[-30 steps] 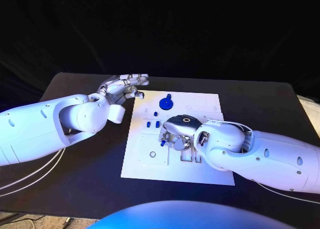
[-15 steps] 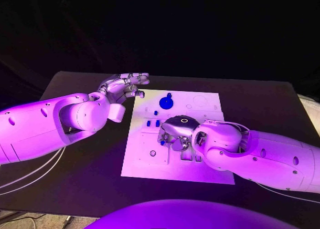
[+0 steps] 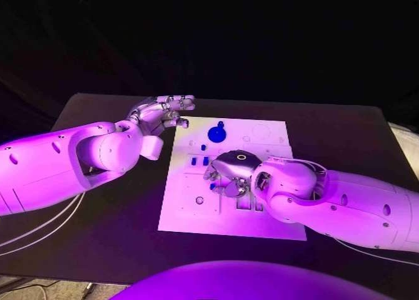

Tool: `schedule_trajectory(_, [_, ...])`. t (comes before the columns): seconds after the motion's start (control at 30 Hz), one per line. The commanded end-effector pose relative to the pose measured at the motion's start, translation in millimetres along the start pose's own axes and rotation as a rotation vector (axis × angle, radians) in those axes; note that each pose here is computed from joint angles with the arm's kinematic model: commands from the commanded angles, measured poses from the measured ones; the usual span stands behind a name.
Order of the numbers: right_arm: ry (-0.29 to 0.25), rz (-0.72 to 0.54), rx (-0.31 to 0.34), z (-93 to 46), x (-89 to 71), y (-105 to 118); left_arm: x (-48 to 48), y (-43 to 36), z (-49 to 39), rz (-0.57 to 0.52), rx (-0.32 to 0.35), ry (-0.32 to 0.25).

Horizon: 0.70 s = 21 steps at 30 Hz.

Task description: Assemble the parts on the task board

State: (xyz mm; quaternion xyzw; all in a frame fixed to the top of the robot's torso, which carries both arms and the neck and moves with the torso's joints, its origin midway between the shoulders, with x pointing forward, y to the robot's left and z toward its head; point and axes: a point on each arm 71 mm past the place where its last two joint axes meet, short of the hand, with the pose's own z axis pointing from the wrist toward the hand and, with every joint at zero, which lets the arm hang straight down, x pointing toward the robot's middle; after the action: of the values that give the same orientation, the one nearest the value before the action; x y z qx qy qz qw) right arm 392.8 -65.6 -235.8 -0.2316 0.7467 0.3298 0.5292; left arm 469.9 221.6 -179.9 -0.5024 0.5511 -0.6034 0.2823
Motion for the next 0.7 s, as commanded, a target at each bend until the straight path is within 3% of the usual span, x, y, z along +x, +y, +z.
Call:
schedule_trajectory(0.03, [-0.061, 0.006, 0.019, -6.3, -3.6, -5, 3.1, -0.4, 0.6, -0.002, 0.004, 0.027])
schedule_trajectory(0.33, [-0.119, 0.02, 0.067, -38.4, -31.1, -22, 1.7, -0.5, 0.6, -0.001, 0.003, 0.024])
schedule_trajectory(0.5, [-0.113, -0.015, 0.161, -63.0, -53.9, -49, 2.2, -0.3, 0.5, -0.001, 0.002, 0.027])
schedule_trajectory(0.7, [-0.092, -0.059, 0.238, -79.8, -60.3, -71, 3.1, -0.2, 0.6, -0.001, 0.002, 0.031])
